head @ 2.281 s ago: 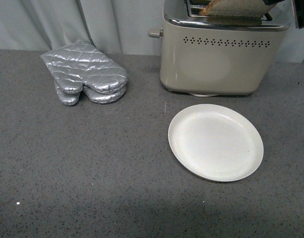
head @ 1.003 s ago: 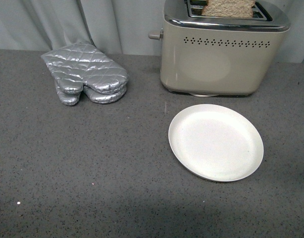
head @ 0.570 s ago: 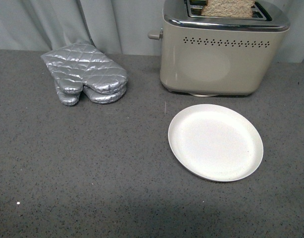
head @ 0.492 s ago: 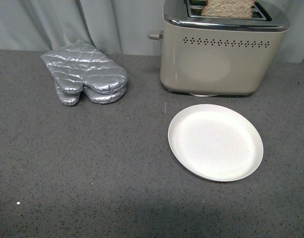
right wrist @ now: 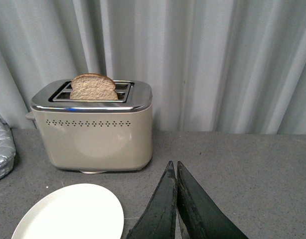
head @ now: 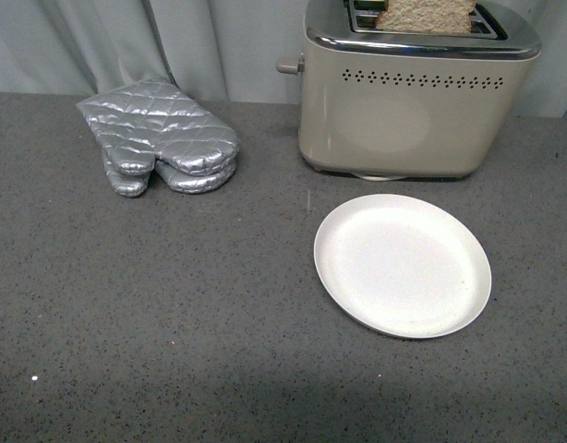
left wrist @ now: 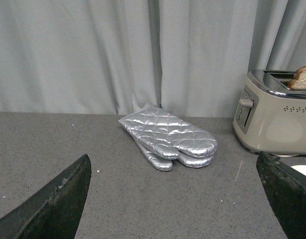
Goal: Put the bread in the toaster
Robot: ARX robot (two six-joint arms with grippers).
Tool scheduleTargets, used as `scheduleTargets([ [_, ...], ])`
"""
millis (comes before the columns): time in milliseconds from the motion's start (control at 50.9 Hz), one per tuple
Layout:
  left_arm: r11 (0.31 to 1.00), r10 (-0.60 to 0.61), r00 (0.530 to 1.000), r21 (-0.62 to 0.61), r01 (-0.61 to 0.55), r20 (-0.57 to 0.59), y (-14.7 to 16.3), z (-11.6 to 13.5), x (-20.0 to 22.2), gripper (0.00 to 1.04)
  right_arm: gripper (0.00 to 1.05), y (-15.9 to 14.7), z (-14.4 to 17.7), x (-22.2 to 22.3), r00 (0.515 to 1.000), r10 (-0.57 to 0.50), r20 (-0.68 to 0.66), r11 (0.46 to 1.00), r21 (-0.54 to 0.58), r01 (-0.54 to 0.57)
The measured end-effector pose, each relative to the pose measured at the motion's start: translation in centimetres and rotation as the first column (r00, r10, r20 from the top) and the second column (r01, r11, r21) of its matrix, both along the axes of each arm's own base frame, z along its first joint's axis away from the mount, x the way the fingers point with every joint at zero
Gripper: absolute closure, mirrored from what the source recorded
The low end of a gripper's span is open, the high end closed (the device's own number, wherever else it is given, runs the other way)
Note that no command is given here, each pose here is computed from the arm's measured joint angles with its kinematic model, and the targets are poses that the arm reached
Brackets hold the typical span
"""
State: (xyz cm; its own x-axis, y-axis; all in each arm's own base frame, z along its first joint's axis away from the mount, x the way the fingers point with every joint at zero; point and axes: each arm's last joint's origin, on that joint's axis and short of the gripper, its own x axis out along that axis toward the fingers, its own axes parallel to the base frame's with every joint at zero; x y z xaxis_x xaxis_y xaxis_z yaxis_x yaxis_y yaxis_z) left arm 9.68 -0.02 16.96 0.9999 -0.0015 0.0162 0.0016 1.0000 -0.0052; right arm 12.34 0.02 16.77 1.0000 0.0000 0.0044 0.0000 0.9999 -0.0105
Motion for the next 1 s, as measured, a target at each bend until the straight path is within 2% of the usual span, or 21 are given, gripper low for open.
scheduleTargets([
  [688, 1.000, 0.000, 1.000, 0.000, 0.000, 0.000, 0.0, 0.0, 0.0, 0.07, 1.04, 0.0, 0.0, -1.5, 1.000, 0.000, 0.003, 1.000, 0.000, 0.000],
  [787, 1.000, 0.000, 1.000, 0.000, 0.000, 0.000, 0.0, 0.0, 0.0, 0.07, 1.04, 0.0, -0.5, -2.3, 0.999, 0.001, -0.032, 1.000, 0.000, -0.001],
  [865, 1.000, 0.001, 1.000, 0.000, -0.001, 0.000, 0.0, 0.0, 0.0, 0.07, 1.04, 0.0, -0.2, -2.6, 1.000, 0.001, 0.001, 1.000, 0.000, -0.001],
  [1003, 1.000, 0.001, 1.000, 0.000, -0.001, 0.000, 0.0, 0.0, 0.0, 0.07, 0.83, 0.0, -0.3, -2.6, 1.000, 0.001, -0.003, 1.000, 0.000, -0.001],
])
